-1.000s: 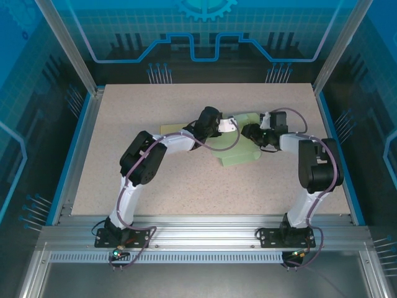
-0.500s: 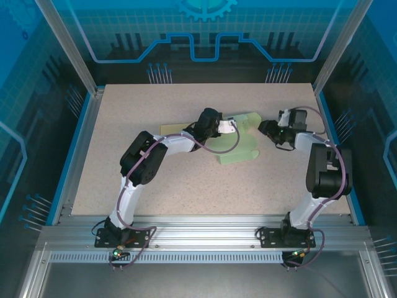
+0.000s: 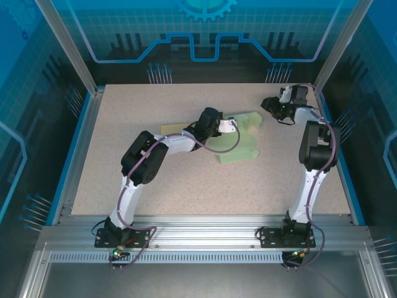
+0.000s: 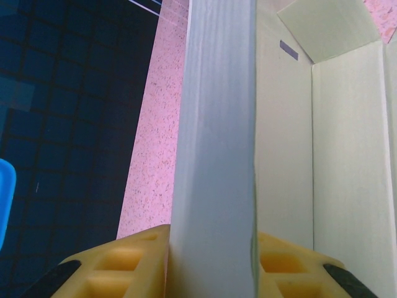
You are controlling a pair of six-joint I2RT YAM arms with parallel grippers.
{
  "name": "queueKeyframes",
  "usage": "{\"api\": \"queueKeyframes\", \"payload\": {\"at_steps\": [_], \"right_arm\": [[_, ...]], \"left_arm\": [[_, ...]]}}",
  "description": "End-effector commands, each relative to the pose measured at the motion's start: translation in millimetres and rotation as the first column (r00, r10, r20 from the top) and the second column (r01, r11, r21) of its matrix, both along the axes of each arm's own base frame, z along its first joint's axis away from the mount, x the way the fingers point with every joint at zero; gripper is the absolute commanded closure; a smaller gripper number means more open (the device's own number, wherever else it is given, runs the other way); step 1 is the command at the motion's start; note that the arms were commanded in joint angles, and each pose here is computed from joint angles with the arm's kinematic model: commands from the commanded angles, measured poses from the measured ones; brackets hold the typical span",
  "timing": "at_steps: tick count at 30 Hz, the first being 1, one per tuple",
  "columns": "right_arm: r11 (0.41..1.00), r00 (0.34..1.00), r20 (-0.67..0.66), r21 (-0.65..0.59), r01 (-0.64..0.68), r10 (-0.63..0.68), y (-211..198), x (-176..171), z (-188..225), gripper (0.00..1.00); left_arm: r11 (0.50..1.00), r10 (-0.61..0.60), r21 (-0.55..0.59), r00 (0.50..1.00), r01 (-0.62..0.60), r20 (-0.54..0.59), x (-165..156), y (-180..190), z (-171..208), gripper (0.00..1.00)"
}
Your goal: Fold the paper box
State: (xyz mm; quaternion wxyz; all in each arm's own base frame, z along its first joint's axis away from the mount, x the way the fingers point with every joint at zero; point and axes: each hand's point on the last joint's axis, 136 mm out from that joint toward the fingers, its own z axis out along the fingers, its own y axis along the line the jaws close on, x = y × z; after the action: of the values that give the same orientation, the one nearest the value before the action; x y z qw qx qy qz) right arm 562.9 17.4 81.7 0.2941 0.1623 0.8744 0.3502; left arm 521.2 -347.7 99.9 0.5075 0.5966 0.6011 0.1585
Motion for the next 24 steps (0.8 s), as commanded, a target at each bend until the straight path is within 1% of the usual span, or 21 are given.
{"api": "queueKeyframes", "payload": {"at_steps": [1,6,15,19,24], "right_arm": [[0.995,0.993,-0.067,0.027,-0.093,0.095,28,-12,-17,0.56],[0.988,0.986,-0.074,0.025,-0.149,0.151,43,-22,-28,0.57],[0.986,0.985,-0.056,0.005,-0.166,0.166,47,-41,-25,0.56],[0.988,0.986,-0.065,-0.014,-0.155,0.154,47,-53,-25,0.56],[0.991,0.990,-0.110,-0.089,-0.097,0.087,32,-74,-29,0.55]], "left_arm": [[0.995,-0.014,0.102,0.996,0.022,-0.088,-4,4,-42,0.70],[0.988,-0.013,0.150,0.994,0.029,-0.105,-4,8,-52,0.70],[0.976,-0.015,0.214,0.991,0.043,-0.130,-4,14,-63,0.70],[0.972,-0.017,0.230,0.991,0.048,-0.135,-5,15,-66,0.70],[0.974,-0.024,0.220,0.992,0.051,-0.123,-7,15,-62,0.70]]}}
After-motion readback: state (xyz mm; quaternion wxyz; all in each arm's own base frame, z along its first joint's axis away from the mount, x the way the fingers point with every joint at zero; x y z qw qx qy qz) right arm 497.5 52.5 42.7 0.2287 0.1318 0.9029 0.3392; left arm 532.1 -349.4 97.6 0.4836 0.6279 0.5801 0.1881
